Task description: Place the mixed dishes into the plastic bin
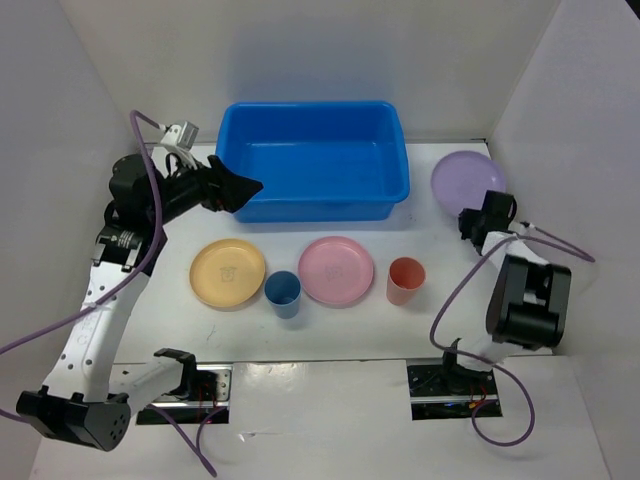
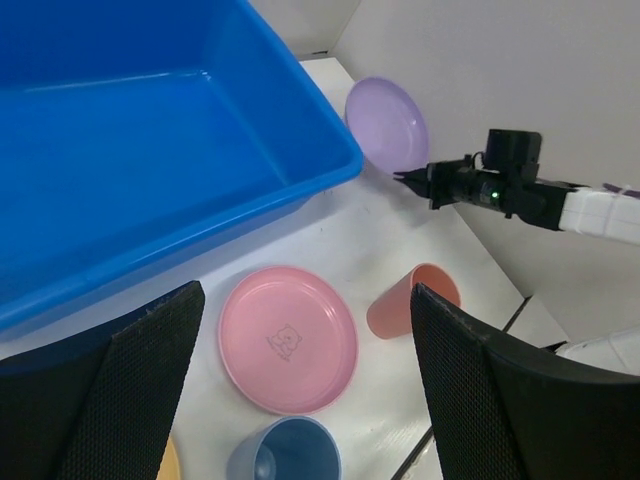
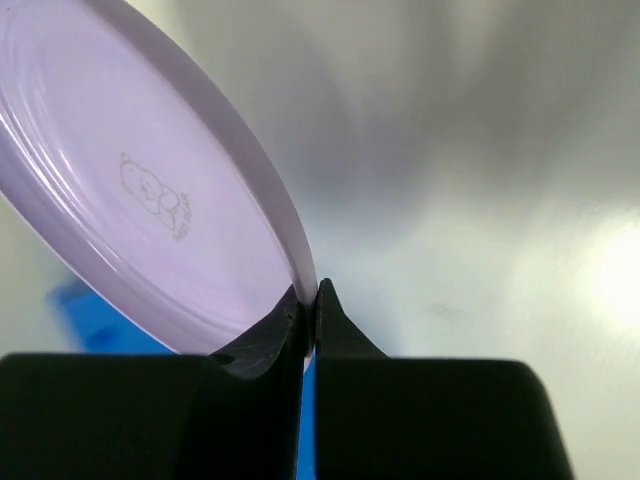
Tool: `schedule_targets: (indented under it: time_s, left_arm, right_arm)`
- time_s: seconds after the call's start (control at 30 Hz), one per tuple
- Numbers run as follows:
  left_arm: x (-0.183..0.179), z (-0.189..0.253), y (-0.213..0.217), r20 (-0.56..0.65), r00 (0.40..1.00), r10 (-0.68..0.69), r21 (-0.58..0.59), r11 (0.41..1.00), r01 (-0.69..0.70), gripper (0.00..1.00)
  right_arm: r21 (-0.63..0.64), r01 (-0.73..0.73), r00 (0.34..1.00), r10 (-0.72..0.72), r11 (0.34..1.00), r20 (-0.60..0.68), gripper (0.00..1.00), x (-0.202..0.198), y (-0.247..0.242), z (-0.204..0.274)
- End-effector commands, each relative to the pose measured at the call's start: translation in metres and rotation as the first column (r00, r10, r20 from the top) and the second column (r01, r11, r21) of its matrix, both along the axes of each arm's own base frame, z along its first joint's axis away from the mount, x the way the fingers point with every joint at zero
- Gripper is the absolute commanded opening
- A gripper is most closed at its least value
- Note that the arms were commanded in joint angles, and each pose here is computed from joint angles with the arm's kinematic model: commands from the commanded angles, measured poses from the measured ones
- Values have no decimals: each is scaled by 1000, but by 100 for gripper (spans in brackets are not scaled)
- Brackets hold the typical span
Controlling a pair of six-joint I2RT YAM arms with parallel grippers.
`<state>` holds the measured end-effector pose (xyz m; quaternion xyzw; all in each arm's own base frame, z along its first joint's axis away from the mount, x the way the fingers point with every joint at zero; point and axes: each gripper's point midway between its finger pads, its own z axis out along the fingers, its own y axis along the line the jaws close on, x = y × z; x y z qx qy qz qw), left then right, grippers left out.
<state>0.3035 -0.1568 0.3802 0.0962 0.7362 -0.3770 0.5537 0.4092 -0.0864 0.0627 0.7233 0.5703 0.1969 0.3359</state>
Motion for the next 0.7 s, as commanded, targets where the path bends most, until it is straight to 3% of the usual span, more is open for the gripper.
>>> schedule_targets:
  time_s: [0.0,0.13,0.2,0.27,0.33,0.37,0.4,0.5,0.67]
  left_arm:
    - [-18,36,-2,102,994,-36,-32,999,39,90]
    - [-29,33,-8,106,991,-87,-49,994,93,90]
    - [-33,33,-9,111,989,-97,-58,993,104,90]
    - [-35,38,-9,129,987,-97,-59,993,105,90]
    - [-35,38,-9,129,987,-97,-59,993,105,90]
    - [-39,42,-8,137,986,-97,-59,993,106,90]
    - [-39,40,-8,132,986,-98,-52,993,105,90]
    - [-46,44,-7,144,985,-97,-52,993,106,90]
    - [-50,36,-6,127,987,-102,-28,994,106,91]
  right_arm:
    - [-133,47,973,-15,990,230,0,17,-16,115]
    - [-228,91,908,13,969,419,0,7,-12,208]
    - [-294,6,858,146,956,492,0,23,14,251]
    - [-349,-97,837,266,932,477,0,48,47,262]
    - [-453,-205,765,431,868,478,0,68,113,301]
    - [-464,-266,772,475,845,423,0,87,135,280]
    - [-491,-318,698,551,811,458,0,95,176,309]
    - [-509,-486,624,690,711,367,0,127,244,287]
    - [-489,-675,548,819,552,168,0,155,305,224]
